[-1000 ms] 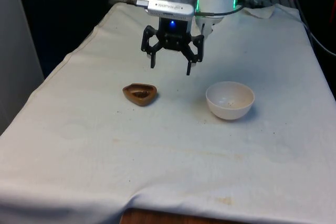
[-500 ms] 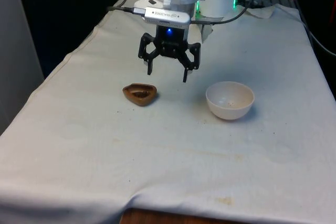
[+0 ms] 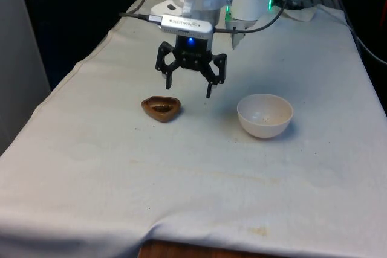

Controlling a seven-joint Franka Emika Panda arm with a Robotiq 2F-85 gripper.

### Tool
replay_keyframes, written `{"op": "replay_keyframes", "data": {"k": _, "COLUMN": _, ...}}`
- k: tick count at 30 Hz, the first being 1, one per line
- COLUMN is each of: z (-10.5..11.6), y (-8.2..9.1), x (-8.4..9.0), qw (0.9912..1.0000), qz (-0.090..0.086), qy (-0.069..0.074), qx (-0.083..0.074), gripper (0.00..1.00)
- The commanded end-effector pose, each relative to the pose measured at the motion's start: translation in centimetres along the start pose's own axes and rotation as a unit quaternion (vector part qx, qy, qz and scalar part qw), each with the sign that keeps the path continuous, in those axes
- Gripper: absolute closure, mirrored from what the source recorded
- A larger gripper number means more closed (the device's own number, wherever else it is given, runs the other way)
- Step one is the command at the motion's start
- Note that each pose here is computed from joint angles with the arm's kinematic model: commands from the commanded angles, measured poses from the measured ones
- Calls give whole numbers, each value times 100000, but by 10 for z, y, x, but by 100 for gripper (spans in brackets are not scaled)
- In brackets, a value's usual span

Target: Pour the coffee beans from the cup into the bowl.

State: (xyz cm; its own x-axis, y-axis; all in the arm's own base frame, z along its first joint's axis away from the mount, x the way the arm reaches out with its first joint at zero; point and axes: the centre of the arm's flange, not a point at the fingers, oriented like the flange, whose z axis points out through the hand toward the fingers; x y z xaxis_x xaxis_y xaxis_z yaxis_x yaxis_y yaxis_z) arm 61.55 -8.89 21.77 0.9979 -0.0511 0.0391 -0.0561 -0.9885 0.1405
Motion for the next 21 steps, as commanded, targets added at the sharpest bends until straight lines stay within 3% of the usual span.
{"op": "replay_keyframes", "data": {"k": 1, "z": 2, "y": 1, "x": 1, "qw": 99999, "qz": -28, "qy": 344, "qx": -288, "gripper": 0}}
{"op": "replay_keyframes", "data": {"k": 7, "z": 7, "y": 1, "x": 0, "qw": 100000, "qz": 70, "qy": 143, "qx": -167, "gripper": 0}}
{"op": "replay_keyframes", "data": {"k": 21, "z": 22, "y": 6, "x": -8, "qw": 99965, "qz": 863, "qy": 2296, "qx": -1001, "gripper": 0}}
